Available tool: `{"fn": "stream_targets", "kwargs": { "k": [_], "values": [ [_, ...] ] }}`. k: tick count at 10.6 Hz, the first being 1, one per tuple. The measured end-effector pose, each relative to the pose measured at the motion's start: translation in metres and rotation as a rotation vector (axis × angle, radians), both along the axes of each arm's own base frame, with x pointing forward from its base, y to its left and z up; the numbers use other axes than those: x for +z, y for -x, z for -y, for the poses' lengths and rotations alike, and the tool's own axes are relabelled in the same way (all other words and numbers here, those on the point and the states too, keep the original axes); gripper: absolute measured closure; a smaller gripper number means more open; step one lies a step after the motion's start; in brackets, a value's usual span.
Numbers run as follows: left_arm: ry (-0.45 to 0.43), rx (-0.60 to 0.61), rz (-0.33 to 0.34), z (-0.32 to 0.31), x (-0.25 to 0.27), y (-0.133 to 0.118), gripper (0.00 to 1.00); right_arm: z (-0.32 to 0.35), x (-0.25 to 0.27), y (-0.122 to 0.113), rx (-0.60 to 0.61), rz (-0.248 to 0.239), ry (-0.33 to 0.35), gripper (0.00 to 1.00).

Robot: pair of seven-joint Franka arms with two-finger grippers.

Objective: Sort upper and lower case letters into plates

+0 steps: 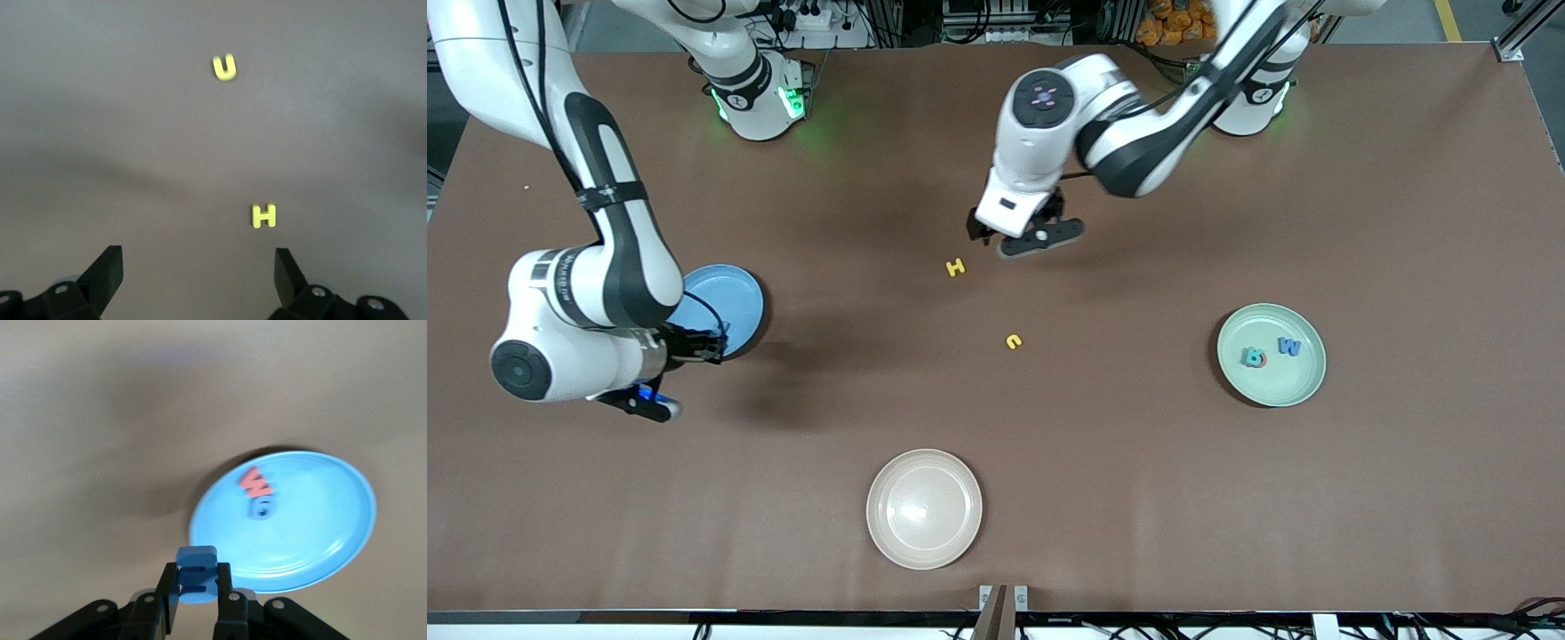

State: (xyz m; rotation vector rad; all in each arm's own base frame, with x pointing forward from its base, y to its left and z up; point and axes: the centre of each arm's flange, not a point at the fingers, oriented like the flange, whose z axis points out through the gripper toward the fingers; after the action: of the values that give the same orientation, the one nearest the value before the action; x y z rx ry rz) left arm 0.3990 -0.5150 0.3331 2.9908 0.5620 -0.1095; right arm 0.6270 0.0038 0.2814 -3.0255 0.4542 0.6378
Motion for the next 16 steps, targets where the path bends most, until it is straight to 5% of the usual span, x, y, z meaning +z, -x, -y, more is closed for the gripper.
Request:
{"fn": "stream_targets", "kwargs": {
  "k": [4, 7, 13, 16],
  "values": [
    [-0.045, 0.038, -0.014, 0.053, -0.08, 0.032, 0.0, 0.039, -0.044, 0.031, 0.023, 0.027, -0.005, 0.72],
    [-0.084, 0.039, 0.018, 0.071, -0.115, 0.029, 0.0, 0.043, -0.058, 0.041, 0.027, 0.024, -0.005, 0.71],
    [-0.084, 0.047, 0.015, 0.085, -0.151, 0.013, 0.0, 0.041, -0.045, 0.04, 0.028, 0.017, -0.011, 0.0],
    [-0.085, 0.026, 0.013, 0.095, -0.156, 0.026, 0.03, 0.03, -0.013, 0.03, 0.033, 0.039, -0.03, 0.0]
  ]
}}
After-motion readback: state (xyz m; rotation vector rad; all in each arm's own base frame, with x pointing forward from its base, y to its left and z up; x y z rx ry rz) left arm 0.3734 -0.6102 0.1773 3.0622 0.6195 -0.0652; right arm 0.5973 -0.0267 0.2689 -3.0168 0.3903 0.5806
